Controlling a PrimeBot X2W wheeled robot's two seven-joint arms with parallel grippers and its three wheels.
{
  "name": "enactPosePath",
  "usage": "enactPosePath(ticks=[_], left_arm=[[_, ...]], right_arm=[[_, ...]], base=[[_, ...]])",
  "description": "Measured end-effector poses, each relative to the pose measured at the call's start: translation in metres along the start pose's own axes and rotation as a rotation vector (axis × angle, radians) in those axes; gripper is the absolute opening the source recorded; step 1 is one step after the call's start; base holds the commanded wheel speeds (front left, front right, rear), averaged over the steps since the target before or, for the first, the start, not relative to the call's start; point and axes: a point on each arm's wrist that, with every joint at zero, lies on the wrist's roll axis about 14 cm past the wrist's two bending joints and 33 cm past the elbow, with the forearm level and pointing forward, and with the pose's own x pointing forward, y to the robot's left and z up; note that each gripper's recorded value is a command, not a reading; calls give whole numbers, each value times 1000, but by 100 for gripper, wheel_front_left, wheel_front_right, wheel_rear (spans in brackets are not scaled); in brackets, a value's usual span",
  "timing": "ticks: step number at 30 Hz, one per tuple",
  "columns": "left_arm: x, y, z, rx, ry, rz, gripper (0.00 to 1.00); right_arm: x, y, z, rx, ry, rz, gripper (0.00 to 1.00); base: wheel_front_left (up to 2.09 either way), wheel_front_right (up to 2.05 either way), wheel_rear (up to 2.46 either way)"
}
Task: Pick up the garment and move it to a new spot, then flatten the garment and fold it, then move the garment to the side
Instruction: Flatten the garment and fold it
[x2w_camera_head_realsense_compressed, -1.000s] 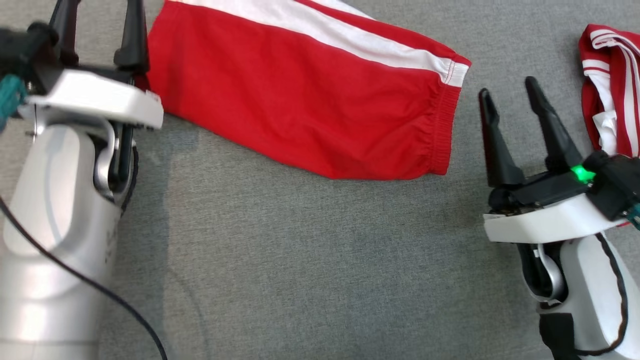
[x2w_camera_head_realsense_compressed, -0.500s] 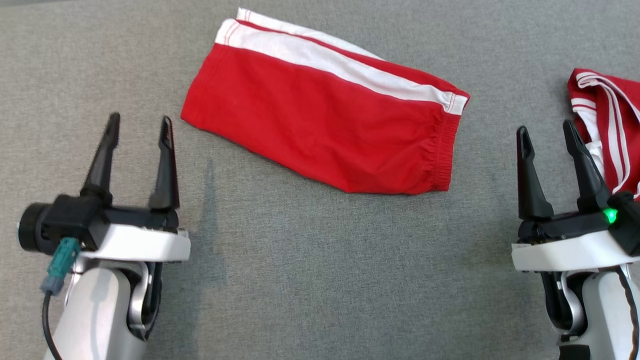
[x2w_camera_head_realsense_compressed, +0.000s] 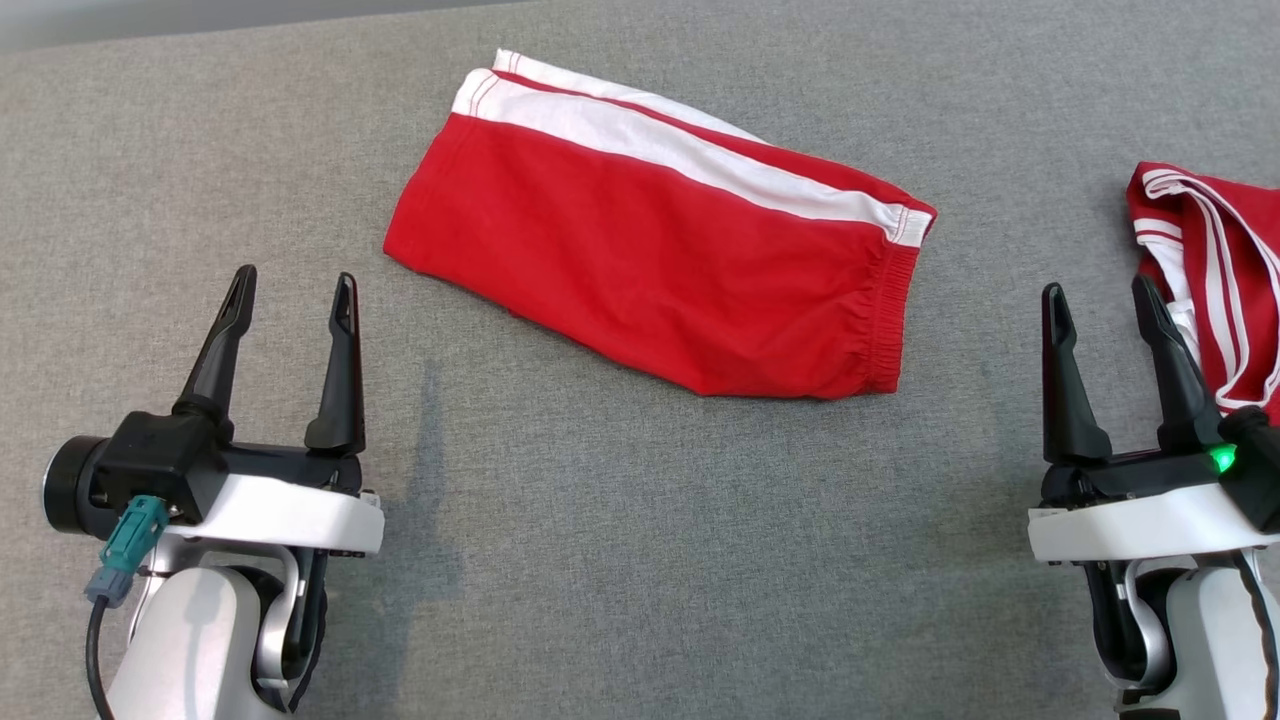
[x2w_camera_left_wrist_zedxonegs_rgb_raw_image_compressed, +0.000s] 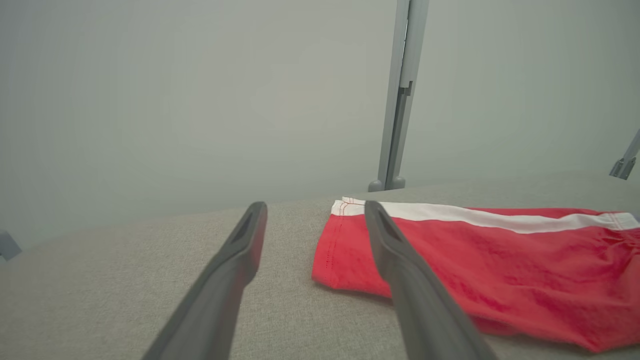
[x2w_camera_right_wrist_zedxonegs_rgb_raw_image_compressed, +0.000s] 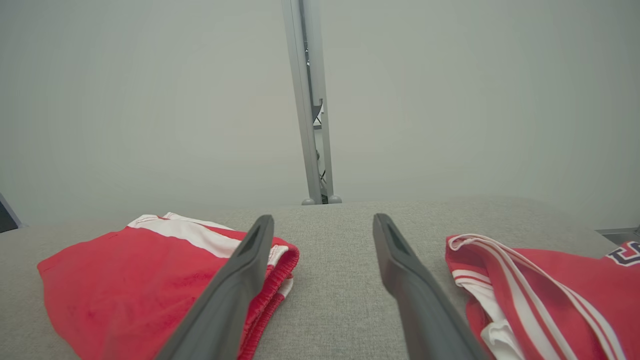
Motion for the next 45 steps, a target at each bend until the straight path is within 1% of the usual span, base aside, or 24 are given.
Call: enactPosePath(ticks=[4, 8, 11, 12, 15, 20, 28, 31, 32, 33, 34, 39, 45], left_arm=[[1, 0, -2, -7, 6, 0, 100], [19, -5, 10, -2, -30, -29, 100], [30, -10, 11, -6, -25, -59, 100], [43, -14, 7, -15, 3, -91, 100], [59, -21, -15, -49, 98, -132, 100], [81, -30, -58, -116, 254, -175, 100], [86, -32, -130, -158, 512, -186, 100], [89, -34, -137, -181, 555, -193, 100], [89, -36, -138, -185, 562, -200, 82], [90, -38, -138, -188, 568, -207, 46], [90, -40, -138, -203, 574, -210, 0], [87, -45, -136, -208, 568, -235, 0], [76, -36, -129, -251, 502, -197, 0]], right_arm=[[1, -2, -1, 2, 0, -8, 100], [3, -1, -5, 5, 8, -5, 100], [5, 0, -7, 6, 10, 0, 100], [7, 0, -8, 6, 11, 2, 100], [7, -2, -12, 5, 22, -2, 100], [10, -6, -21, 4, 39, -9, 100], [9, -19, -34, 16, 72, -44, 100], [7, -21, -36, 28, 78, -52, 100], [7, -22, -36, 29, 79, -53, 100], [8, -22, -36, 32, 78, -54, 100], [8, -22, -36, 35, 77, -54, 100], [8, -21, -35, 43, 76, -54, 100], [7, -18, -33, 50, 74, -50, 100]], base=[[0, 0, 0], [0, 0, 0], [0, 0, 0], [0, 0, 0], [0, 0, 0], [0, 0, 0], [0, 0, 0], [0, 0, 0], [0, 0, 0], [0, 0, 0], [0, 0, 0], [0, 0, 0], [0, 0, 0]])
